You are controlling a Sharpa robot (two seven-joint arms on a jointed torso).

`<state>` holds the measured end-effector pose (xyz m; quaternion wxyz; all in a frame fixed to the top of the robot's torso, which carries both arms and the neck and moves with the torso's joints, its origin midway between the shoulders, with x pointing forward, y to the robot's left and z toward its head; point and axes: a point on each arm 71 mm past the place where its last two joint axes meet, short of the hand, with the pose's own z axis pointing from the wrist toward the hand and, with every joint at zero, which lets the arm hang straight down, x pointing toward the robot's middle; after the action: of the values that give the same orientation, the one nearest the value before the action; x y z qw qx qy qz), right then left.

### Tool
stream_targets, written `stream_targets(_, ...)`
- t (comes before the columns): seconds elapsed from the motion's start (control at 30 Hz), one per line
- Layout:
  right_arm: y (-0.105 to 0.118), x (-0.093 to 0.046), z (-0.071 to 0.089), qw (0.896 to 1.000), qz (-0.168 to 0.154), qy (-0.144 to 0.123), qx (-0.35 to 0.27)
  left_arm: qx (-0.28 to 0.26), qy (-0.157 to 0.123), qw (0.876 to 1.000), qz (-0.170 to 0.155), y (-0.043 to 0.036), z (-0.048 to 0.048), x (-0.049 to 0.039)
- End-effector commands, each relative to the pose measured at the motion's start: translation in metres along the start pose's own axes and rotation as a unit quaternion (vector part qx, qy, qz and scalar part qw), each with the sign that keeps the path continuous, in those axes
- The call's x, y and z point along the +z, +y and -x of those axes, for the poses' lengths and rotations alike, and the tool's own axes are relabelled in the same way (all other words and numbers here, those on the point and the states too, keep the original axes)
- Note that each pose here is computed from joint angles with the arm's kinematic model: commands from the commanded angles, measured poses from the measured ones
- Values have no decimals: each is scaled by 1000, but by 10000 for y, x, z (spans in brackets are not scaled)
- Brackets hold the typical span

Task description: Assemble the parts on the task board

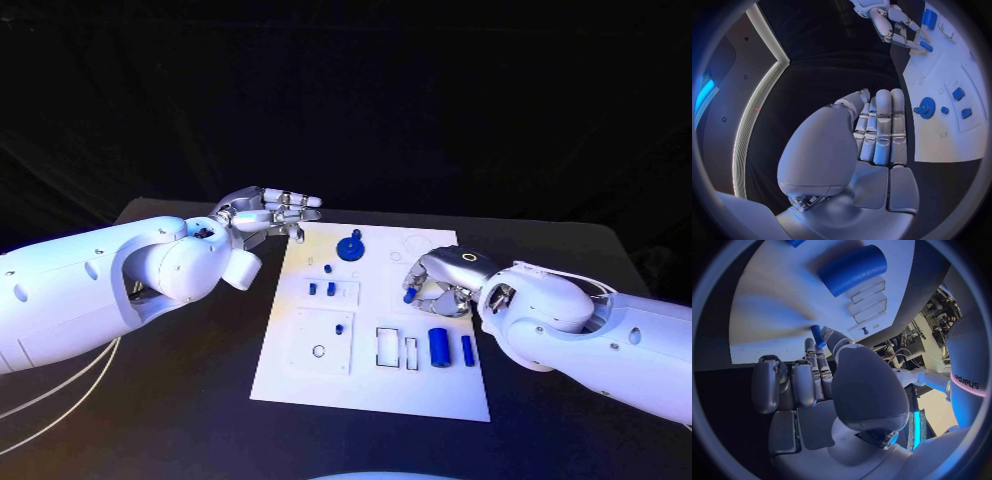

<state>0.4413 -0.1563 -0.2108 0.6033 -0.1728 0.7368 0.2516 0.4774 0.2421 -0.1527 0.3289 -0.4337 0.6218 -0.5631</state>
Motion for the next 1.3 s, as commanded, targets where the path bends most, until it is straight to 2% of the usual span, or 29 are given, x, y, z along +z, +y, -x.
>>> stream_targets(0.03,17,21,-44,1000,6,16,-5,-3,9,1000,-2,-10,-23,1)
stream_targets(0.43,52,90,-72,1000,7,12,2,-3,8,1000,-1,-9,-19,-3)
stream_targets(0.63,50,83,-24,1000,5,-25,10,-3,8,1000,-1,-8,-16,-4)
stream_targets(0.83,71,15,50,998,7,-60,35,-3,8,1000,0,-6,-5,-7)
stream_targets(1.1,190,-101,232,993,21,-79,85,-3,6,1000,1,-2,12,-3)
stream_targets(1.3,412,-106,275,989,49,-76,117,-3,8,1000,2,7,8,3)
